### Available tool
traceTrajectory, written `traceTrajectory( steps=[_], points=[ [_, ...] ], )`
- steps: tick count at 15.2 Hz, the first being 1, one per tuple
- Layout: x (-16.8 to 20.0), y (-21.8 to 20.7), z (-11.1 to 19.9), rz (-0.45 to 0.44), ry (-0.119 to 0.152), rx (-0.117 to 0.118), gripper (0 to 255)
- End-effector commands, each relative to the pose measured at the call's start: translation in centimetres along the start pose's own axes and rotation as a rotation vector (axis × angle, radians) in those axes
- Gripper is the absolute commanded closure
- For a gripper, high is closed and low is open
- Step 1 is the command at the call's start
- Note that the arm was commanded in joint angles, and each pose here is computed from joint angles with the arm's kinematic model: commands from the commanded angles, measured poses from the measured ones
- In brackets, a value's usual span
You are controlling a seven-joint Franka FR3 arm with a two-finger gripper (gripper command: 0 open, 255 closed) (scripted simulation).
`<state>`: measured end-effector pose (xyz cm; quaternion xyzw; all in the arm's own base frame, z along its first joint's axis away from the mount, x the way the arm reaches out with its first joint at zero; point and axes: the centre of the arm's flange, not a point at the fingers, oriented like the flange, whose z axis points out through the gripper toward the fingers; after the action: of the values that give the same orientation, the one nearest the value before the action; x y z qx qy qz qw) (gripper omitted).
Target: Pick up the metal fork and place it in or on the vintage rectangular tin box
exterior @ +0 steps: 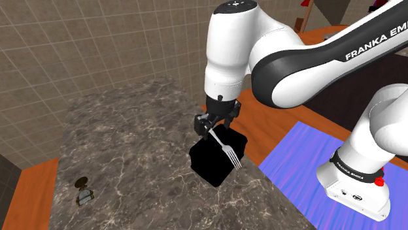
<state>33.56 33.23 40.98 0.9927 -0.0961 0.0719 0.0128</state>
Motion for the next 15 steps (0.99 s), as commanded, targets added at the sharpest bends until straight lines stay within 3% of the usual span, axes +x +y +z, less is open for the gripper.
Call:
traceTrajectory(
  steps=[1,3,7,15],
  points=[
    [0.0,0.0,0.0,0.000,0.000,0.000,0],
    [0.0,0.0,0.0,0.000,0.000,0.000,0],
    [0.0,0.0,-5.0,0.000,0.000,0.000,0],
    [0.0,0.0,-5.0,0.000,0.000,0.000,0]
  ],
)
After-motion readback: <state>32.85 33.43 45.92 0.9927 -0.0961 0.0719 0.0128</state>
